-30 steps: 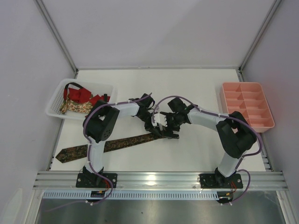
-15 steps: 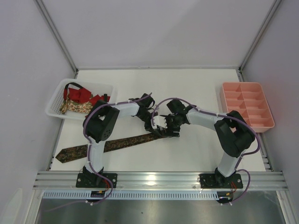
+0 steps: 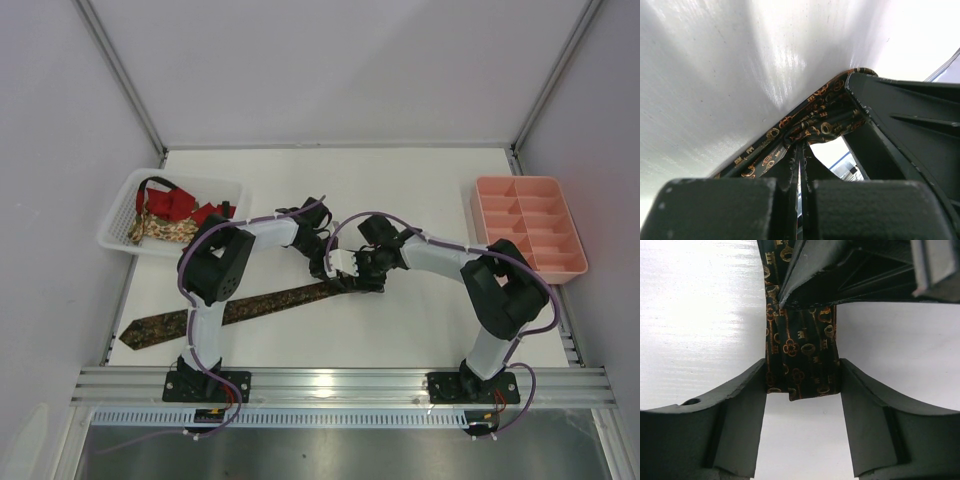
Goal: Roll the ties
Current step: Roll the tie
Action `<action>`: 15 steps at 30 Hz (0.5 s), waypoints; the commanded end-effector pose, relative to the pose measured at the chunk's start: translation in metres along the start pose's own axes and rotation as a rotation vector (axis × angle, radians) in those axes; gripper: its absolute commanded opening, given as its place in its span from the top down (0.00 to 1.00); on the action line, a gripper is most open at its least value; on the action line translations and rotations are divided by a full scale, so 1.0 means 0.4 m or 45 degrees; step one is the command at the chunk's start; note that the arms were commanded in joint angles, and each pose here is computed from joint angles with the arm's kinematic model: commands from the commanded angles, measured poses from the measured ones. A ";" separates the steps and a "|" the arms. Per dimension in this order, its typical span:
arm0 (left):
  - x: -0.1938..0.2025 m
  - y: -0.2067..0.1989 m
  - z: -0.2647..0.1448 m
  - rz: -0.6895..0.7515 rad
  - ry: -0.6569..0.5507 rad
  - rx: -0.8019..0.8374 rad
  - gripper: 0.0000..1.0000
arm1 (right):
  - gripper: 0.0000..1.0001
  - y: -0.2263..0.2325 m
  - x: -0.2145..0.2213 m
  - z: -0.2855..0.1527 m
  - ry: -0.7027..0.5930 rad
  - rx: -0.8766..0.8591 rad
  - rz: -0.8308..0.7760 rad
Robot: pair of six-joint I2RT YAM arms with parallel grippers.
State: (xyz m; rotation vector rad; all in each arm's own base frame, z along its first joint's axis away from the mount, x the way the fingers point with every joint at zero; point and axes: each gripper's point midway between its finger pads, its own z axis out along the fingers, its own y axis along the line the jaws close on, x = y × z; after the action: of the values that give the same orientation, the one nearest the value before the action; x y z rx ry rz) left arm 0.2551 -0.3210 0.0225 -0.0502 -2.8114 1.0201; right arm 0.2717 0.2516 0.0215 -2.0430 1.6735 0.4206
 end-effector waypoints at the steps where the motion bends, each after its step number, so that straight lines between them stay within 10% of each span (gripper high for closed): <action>1: -0.045 -0.016 -0.023 0.051 -0.083 -0.003 0.99 | 0.42 0.012 0.027 0.002 0.064 0.022 0.017; 15: -0.046 -0.053 -0.051 0.079 -0.141 0.053 0.84 | 0.58 0.031 0.036 0.008 0.079 0.045 0.069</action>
State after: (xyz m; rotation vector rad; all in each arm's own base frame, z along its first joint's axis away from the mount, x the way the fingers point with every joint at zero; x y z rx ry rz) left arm 0.2610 -0.3231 0.0270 -0.0513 -2.8350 1.0419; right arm 0.2686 0.2502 0.0207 -1.9916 1.7122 0.3828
